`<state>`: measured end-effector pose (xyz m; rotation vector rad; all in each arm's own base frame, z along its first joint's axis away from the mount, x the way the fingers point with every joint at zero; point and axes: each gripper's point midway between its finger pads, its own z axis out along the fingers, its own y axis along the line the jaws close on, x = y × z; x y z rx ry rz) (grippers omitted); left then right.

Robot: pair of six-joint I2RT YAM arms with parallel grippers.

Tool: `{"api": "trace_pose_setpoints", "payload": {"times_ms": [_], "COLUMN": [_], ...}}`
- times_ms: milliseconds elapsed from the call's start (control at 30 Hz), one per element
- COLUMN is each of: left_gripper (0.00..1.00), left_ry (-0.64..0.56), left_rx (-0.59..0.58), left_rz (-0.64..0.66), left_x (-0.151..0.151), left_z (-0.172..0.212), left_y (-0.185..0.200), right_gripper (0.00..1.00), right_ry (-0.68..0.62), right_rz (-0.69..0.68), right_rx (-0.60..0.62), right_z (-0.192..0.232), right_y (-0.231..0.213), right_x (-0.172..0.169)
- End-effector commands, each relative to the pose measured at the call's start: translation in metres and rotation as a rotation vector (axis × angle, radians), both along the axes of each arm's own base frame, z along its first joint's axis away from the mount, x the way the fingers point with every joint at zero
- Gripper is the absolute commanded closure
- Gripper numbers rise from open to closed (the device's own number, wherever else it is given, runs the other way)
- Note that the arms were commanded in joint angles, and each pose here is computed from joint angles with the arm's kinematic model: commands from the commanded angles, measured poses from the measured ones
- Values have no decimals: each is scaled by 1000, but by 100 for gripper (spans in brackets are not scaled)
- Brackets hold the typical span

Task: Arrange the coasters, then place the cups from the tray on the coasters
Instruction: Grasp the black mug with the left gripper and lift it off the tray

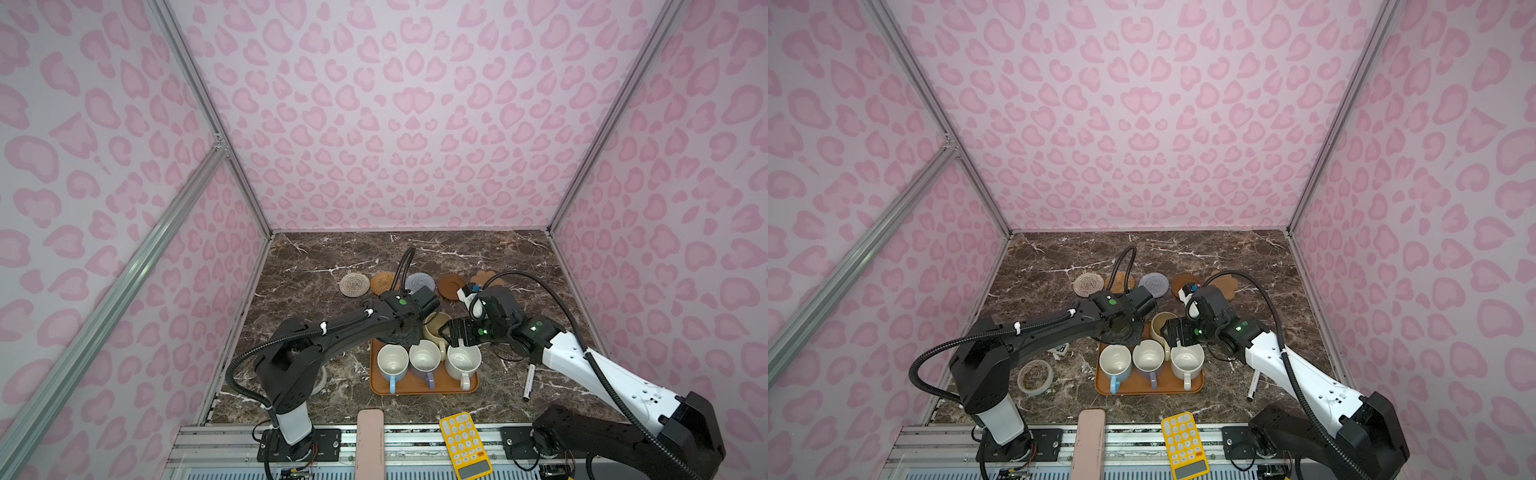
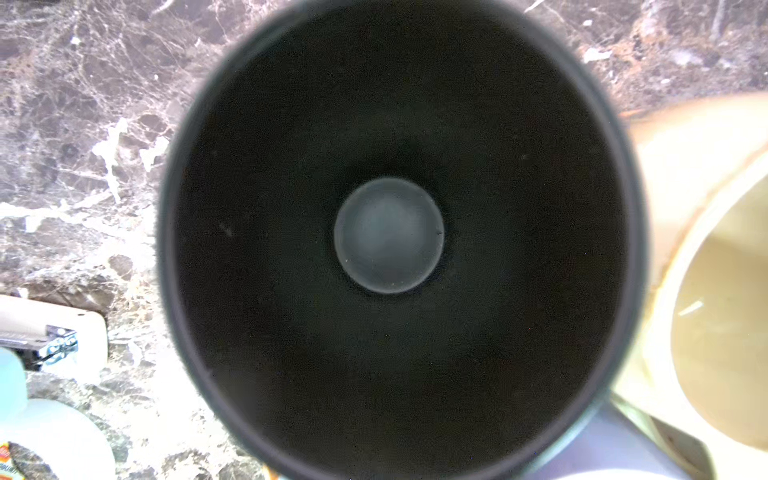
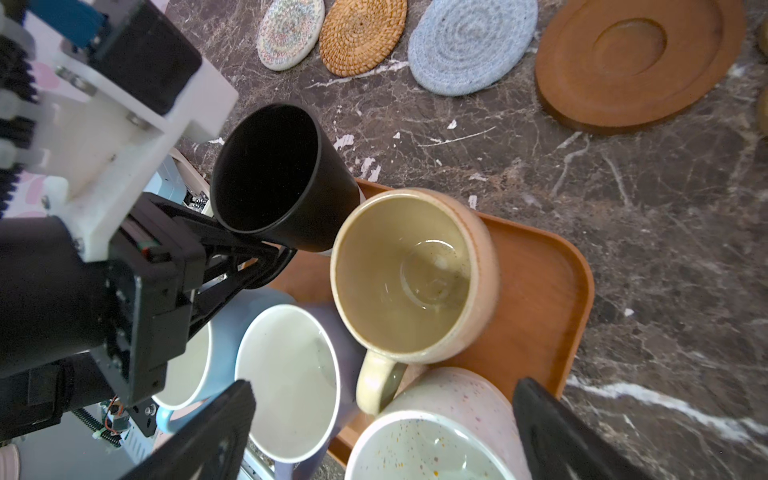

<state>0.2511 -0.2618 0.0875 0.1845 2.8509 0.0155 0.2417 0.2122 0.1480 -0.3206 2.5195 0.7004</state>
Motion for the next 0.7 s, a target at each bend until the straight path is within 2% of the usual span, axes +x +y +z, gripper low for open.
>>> {"api": "trace_pose_setpoints", "payload": {"times_ms": [0, 567, 667], "left_gripper": [98, 99, 99], "left_ry": [-47, -99, -134], "left_rx": [6, -36, -70], "left_rz": [16, 48, 59], "left_x": [8, 8, 13], "left_z": [8, 36, 55], "left_y": [2, 9, 6], "right_gripper": [1, 1, 1], "right_ry": [-24, -99, -123], "right_rz": [-4, 44, 57], "right_rx": [12, 54, 72], "right_z": [5, 26, 34], "right_y": [4, 19, 23], "right_x": [5, 5, 6]}}
